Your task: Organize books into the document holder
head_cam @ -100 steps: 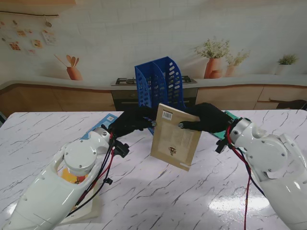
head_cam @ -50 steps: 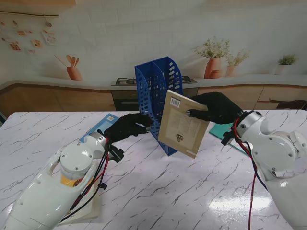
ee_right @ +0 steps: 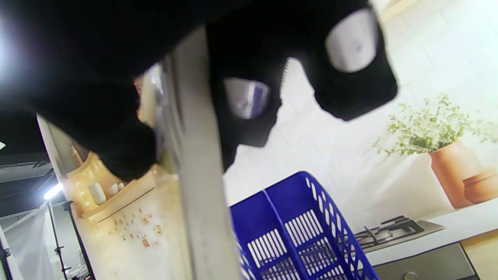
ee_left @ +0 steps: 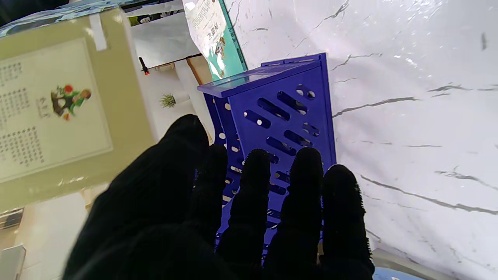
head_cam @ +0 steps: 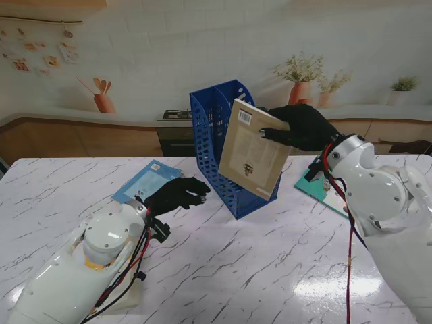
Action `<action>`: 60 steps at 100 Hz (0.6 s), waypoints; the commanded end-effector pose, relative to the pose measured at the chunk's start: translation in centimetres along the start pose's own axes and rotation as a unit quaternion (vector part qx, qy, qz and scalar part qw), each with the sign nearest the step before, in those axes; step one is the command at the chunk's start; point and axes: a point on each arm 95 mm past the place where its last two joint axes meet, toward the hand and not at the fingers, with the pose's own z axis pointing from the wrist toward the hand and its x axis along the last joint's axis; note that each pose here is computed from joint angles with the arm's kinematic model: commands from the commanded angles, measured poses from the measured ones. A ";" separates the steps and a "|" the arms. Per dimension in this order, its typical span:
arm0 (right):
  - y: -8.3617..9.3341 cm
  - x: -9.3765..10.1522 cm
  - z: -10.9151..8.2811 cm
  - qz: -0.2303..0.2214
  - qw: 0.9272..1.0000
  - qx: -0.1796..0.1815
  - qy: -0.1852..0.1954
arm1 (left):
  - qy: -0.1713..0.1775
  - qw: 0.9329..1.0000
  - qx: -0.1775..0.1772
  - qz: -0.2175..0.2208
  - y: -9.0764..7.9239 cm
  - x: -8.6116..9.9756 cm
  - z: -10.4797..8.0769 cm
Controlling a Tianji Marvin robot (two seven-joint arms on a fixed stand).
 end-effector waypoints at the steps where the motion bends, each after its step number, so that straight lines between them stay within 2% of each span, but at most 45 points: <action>1: 0.5 0.4 0.7 0.003 1.000 -0.012 0.002 | -0.002 1.000 -0.010 -0.008 0.5 -0.8 -0.1; 37: 1.0 0.2 3.2 -0.021 0.999 -0.017 -0.023 | -0.023 1.000 -0.010 -0.005 0.5 -2.1 -0.4; 60: 0.2 -0.8 5.1 -0.018 0.999 -0.018 -0.041 | -0.032 0.999 -0.009 -0.009 0.5 -2.7 -0.6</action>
